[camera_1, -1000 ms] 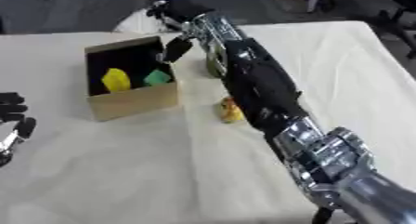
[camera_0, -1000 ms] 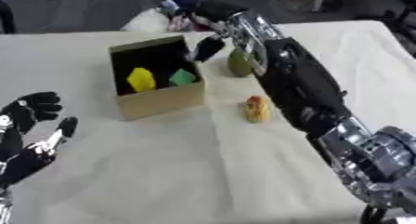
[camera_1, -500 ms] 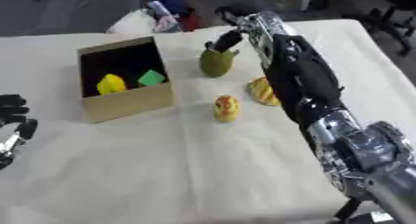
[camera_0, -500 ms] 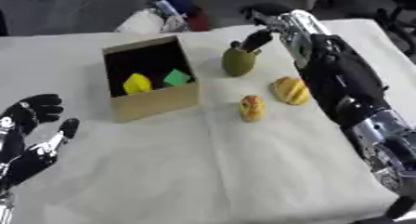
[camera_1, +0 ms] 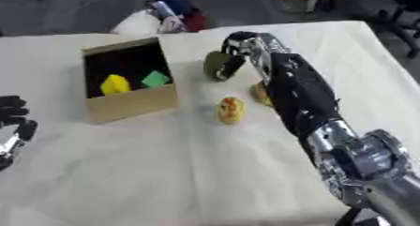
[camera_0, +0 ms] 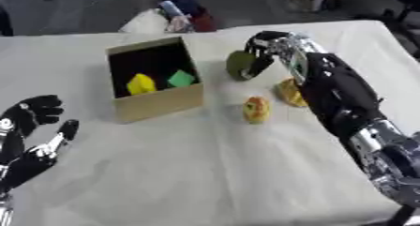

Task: Pick up objects on the table and place them in the box.

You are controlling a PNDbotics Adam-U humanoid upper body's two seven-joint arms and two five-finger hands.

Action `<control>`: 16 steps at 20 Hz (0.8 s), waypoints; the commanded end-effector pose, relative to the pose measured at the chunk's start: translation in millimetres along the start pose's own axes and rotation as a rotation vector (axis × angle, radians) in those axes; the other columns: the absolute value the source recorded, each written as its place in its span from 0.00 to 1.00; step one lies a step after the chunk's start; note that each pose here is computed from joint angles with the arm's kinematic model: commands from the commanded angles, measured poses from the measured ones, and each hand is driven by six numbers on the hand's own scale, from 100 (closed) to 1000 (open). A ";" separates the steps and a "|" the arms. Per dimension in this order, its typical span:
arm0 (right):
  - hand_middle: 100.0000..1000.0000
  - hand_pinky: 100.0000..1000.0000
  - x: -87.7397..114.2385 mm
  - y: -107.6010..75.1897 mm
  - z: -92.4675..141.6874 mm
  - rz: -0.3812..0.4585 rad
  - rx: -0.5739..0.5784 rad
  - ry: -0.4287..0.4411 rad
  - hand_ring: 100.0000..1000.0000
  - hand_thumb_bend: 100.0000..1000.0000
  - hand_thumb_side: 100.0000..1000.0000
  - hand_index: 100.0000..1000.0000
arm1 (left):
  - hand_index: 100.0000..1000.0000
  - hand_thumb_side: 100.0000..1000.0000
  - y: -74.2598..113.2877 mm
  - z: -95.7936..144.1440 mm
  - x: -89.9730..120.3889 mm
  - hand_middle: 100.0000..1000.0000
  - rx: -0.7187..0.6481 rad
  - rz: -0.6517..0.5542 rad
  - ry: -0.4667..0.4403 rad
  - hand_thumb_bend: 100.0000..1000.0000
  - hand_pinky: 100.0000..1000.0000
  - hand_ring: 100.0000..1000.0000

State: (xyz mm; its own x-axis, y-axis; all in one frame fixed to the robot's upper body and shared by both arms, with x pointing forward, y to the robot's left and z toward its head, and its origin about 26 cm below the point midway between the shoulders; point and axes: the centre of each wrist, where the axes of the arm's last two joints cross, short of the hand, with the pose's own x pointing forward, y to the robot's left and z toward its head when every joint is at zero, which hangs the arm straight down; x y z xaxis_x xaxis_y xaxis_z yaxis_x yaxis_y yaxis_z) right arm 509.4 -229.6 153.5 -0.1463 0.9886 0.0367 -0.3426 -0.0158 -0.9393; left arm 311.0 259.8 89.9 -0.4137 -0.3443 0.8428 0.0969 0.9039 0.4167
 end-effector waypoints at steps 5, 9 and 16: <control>0.26 0.59 -1.6 -40.0 13.2 0.047 -0.340 0.010 0.47 0.06 0.00 0.32 | 0.76 0.33 6.5 -3.7 5.9 0.66 0.014 -0.012 -0.023 0.40 0.71 0.70; 0.24 0.57 2.0 -60.6 21.6 0.029 -0.478 -0.034 0.45 0.03 0.00 0.30 | 0.76 0.33 6.9 -3.4 5.7 0.66 0.014 -0.014 -0.021 0.40 0.71 0.70; 0.23 0.56 37.0 -84.9 29.9 -0.014 -0.567 -0.191 0.45 0.00 0.00 0.30 | 0.76 0.33 5.9 -4.3 6.4 0.66 0.006 -0.014 -0.026 0.40 0.71 0.70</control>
State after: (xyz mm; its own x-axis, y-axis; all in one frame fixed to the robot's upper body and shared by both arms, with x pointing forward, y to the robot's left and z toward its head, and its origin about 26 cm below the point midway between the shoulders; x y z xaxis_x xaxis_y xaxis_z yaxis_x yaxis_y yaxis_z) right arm 506.7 -203.5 221.3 -0.2901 0.9545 0.0686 0.1432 0.1142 -0.9831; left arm 311.2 260.9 90.3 -0.4120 -0.3455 0.8431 0.0915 0.9050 0.4155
